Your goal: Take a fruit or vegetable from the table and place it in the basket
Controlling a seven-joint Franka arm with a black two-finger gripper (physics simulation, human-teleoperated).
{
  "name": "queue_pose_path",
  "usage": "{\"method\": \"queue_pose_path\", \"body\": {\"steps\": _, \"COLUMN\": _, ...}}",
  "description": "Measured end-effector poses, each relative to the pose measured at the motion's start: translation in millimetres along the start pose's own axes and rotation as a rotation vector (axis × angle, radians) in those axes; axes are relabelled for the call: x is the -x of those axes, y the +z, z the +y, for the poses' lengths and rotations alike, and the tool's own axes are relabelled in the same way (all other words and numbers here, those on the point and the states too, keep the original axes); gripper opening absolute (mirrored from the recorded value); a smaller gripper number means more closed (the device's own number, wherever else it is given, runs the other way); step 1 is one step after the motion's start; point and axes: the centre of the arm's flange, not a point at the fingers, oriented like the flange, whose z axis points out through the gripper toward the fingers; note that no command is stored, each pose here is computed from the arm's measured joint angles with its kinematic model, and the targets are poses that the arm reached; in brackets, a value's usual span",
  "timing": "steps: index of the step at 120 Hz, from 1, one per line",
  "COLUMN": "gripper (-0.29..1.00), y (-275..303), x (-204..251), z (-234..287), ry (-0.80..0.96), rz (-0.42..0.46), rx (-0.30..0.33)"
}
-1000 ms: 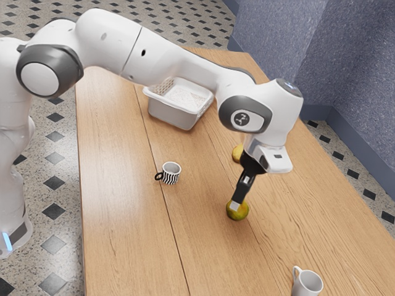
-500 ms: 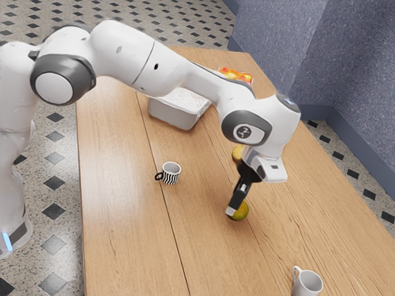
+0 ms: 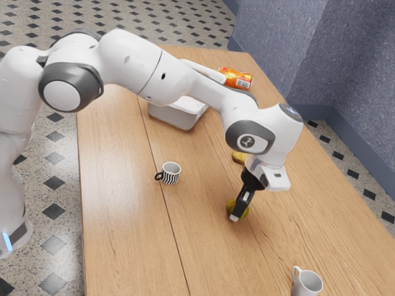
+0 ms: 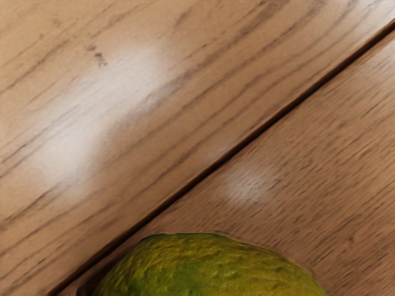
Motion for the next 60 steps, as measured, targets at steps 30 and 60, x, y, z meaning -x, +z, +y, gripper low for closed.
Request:
{"method": "queue_pose_path", "body": {"steps": 30, "gripper": 0.34, "y": -45.3, "x": 9.4, "z": 8.4, "ry": 0.012, "rz": 0.068, "rx": -0.027}}
{"method": "queue_pose_path", "body": {"steps": 60, "gripper": 0.34, "y": -174.6, "x": 147.9, "z": -93.8, "ry": -0.205, "rz": 0.176, "rx": -0.073}}
